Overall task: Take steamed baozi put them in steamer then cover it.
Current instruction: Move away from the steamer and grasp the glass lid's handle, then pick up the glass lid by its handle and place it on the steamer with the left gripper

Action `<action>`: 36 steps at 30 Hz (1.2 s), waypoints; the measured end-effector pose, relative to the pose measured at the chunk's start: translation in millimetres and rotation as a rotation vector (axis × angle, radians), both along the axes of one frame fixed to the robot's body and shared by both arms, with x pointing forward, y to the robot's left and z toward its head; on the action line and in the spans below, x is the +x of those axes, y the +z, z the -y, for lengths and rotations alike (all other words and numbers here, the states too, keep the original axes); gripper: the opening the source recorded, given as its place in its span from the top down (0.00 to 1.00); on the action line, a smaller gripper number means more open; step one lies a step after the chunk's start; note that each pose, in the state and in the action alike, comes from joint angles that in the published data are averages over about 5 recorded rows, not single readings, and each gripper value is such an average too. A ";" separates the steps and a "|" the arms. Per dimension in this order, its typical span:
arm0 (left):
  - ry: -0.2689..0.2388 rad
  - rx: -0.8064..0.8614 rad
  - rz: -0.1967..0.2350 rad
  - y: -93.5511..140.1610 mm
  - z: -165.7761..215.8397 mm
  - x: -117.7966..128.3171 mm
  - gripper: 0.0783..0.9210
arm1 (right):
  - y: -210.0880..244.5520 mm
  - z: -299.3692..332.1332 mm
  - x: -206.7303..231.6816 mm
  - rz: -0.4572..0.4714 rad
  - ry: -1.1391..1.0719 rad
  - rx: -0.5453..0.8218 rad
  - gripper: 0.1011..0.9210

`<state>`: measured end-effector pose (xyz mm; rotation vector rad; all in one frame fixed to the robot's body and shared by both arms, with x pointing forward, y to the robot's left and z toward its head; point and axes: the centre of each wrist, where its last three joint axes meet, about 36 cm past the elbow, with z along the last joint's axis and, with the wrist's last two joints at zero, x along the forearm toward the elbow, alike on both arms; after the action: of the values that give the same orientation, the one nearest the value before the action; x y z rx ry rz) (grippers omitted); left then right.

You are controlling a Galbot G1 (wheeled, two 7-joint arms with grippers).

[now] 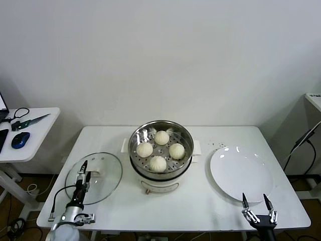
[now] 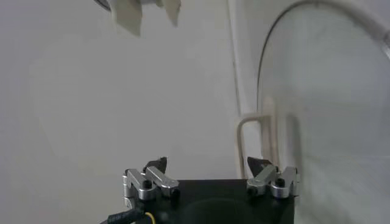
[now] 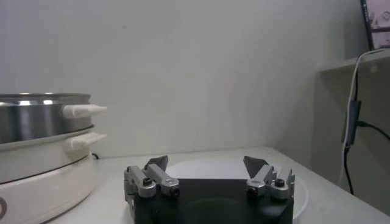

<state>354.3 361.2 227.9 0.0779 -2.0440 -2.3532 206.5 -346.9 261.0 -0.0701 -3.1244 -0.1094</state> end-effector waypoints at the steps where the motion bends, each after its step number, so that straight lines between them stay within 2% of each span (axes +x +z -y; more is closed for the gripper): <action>1: 0.002 0.002 -0.002 -0.9 -0.8 1.7 0.16 | -0.3 -0.4 -0.6 0.000 -0.001 0.001 0.12; 12: 0.015 0.006 -0.024 -14.4 -4.1 3.3 0.53 | -1.2 -5.2 1.3 0.007 -0.004 0.009 0.12; 23: 0.026 -0.029 -0.013 -15.8 1.4 6.3 0.90 | -0.4 -3.6 0.6 0.006 -0.003 0.002 0.12; 26: 0.028 -0.041 -0.009 -12.1 3.3 5.5 0.94 | 1.3 -1.6 0.4 0.004 -0.005 -0.004 0.12; 30: 0.030 -0.062 -0.004 -1.0 6.1 3.2 0.94 | 3.1 -0.4 1.0 0.000 -0.005 -0.011 0.12; 36: 0.048 -0.105 0.024 34.0 8.4 2.1 0.94 | 3.4 -0.6 0.9 -0.006 -0.002 -0.017 0.12</action>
<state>356.4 352.9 261.9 0.1522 -2.1467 -2.2242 207.4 -346.3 264.4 -0.0738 -3.1195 -0.0825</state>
